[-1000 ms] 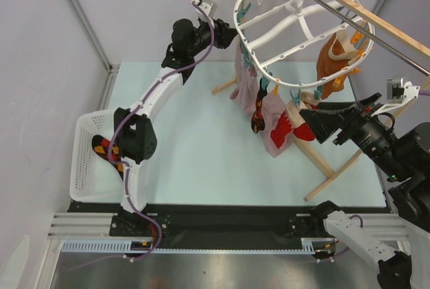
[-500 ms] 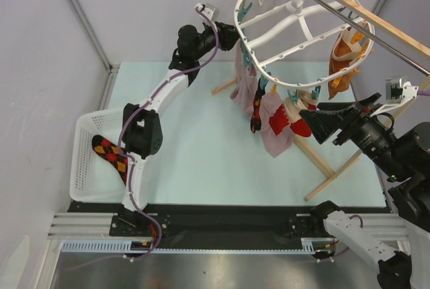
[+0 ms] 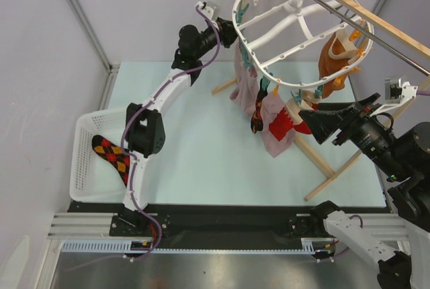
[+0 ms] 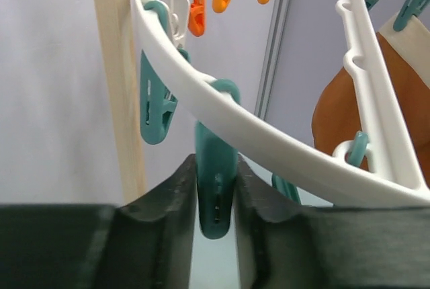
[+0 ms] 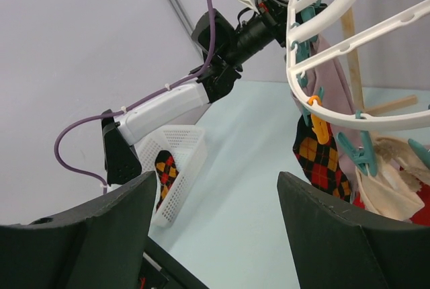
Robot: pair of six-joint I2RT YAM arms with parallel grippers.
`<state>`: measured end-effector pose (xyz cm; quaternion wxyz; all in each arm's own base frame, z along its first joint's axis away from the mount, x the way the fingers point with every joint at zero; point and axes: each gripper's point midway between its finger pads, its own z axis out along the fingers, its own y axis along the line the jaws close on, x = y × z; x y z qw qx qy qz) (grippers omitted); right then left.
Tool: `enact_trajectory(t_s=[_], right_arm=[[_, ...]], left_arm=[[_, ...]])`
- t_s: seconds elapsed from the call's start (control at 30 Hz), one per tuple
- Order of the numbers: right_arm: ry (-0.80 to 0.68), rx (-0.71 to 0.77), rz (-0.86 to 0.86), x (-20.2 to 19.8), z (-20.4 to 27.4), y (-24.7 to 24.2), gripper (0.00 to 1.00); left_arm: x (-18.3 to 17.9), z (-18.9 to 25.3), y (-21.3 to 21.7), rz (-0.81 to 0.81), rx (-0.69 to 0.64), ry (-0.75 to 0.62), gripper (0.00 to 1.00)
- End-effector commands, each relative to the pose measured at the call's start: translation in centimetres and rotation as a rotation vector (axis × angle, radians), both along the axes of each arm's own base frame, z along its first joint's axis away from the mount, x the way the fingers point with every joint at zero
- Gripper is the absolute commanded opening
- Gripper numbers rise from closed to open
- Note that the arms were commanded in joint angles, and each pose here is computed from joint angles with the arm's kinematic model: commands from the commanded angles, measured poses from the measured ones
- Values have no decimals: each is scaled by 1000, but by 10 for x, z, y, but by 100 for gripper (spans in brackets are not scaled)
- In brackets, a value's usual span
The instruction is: Clip the socks to the hanger
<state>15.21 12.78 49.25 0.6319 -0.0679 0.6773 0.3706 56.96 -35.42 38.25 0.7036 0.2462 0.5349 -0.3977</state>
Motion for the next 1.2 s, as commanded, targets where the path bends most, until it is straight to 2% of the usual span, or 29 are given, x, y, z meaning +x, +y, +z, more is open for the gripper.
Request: enact_trajectory(t_s=[0.0, 0.1, 0.13, 0.17, 0.3, 0.33, 0.4, 0.43, 0.5, 0.83, 0.87, 1.17], right_arm=[[-8, 22, 17, 0, 5, 3, 79], [-4, 25, 19, 0, 4, 4, 79], [-6, 27, 24, -2, 5, 4, 79], [-6, 28, 26, -2, 4, 4, 79], [-6, 39, 36, -5, 5, 5, 79], [-7, 43, 33, -6, 5, 4, 79], [-3, 49, 38, -7, 5, 5, 79], [-2, 56, 45, -8, 6, 6, 79], [6, 61, 54, -9, 5, 7, 78], [52, 119, 89, -8, 4, 16, 79], [57, 122, 96, -7, 4, 18, 78], [102, 210, 197, 3, 10, 42, 78]], left_arm=[[-18, 31, -6, -38, -10, -79, 26], [-28, 30, -6, -27, 19, -71, 16], [-27, 15, -6, -15, 43, -49, 14], [-35, 27, -2, -2, 36, -58, 11], [-48, 25, 9, 34, 45, -24, 0], [-51, 14, 12, 38, 55, 2, 0], [-63, 26, 20, 60, 43, 0, 0], [-65, 13, 21, 69, 57, 29, 0], [-74, 15, 24, 95, 61, 41, 0], [-152, 36, 37, 255, 137, 77, 0], [-170, 43, 34, 246, 143, 77, 0], [-255, 39, 31, 263, 148, 100, 0]])
